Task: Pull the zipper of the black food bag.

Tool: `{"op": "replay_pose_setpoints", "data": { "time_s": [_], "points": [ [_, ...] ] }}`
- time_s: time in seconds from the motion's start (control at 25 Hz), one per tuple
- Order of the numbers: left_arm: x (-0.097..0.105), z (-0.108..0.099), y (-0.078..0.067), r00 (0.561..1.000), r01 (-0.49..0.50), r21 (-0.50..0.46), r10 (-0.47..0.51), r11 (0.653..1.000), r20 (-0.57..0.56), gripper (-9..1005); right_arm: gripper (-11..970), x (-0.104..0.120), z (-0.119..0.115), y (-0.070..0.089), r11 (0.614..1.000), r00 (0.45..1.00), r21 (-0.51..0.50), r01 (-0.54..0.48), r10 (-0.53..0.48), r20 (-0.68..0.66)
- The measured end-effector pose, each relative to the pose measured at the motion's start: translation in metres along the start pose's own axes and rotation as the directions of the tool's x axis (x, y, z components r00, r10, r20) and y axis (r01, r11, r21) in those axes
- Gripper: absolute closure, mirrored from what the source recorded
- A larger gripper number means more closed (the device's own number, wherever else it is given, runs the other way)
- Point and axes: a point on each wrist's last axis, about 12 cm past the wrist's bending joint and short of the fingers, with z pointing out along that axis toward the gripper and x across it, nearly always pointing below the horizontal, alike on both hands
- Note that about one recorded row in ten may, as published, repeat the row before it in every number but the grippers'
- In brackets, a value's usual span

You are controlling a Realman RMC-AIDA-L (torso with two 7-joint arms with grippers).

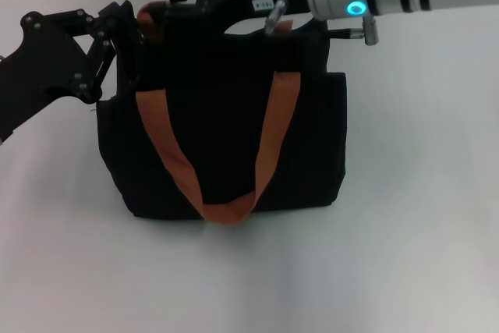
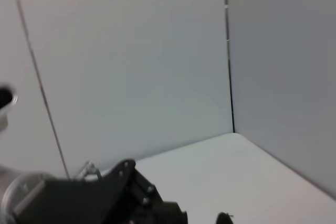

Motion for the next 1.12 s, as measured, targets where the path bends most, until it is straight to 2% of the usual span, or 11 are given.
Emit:
{"op": "replay_pose_setpoints", "data": {
  "time_s": [0.08,0.12,0.2,0.44,0.68,0.8,0.88,0.92,1.0,1.08,1.12],
  "points": [
    [0.0,0.0,0.001,1.0,-0.001,-0.005,0.001,1.0,0.004,923,543,-0.004,-0.007,-0.003,0.997,0.997,-0.014,-0.081,0.081,0.019],
    [-0.001,0.0,0.001,1.0,-0.002,-0.011,0.002,1.0,0.01,922,543,-0.009,-0.016,-0.005,0.982,0.983,-0.063,-0.18,0.182,0.026],
    [-0.002,-0.001,0.001,1.0,-0.002,-0.014,0.002,1.0,0.017,922,543,-0.015,-0.02,-0.004,0.969,0.976,-0.117,-0.216,0.219,0.011],
    [-0.002,-0.001,0.001,1.0,-0.001,-0.016,0.002,1.0,0.021,920,543,-0.01,-0.02,-0.005,0.995,0.999,-0.097,0.028,-0.03,-0.021],
    [-0.003,-0.001,0.002,1.0,0.008,-0.021,-0.007,1.0,0.027,919,543,-0.002,-0.029,-0.007,0.983,0.983,-0.076,0.17,-0.164,0.08],
    [-0.003,0.0,0.002,1.0,0.012,-0.02,-0.011,1.0,0.028,918,543,0.004,-0.032,-0.005,0.927,0.925,-0.051,0.373,-0.367,0.099],
    [-0.004,0.0,0.002,0.999,0.015,-0.017,-0.015,1.0,0.032,918,544,0.005,-0.032,-0.004,0.908,0.906,-0.047,0.417,-0.411,0.1],
    [-0.004,0.0,0.002,0.999,0.018,-0.016,-0.017,1.0,0.033,917,544,0.006,-0.031,-0.004,0.851,0.848,-0.034,0.525,-0.519,0.104],
    [-0.004,0.001,0.002,0.999,0.028,-0.013,-0.027,1.0,0.037,917,544,0.007,-0.031,-0.004,0.83,0.827,-0.027,0.558,-0.552,0.104],
    [-0.005,0.001,0.003,0.999,0.035,-0.011,-0.035,0.999,0.039,916,544,0.006,-0.031,-0.005,0.776,0.772,-0.007,0.631,-0.627,0.101],
    [-0.005,0.001,0.003,0.998,0.043,-0.009,-0.043,0.999,0.04,916,544,0.007,-0.03,-0.006,0.725,0.721,0.007,0.689,-0.686,0.096]
  ]
}}
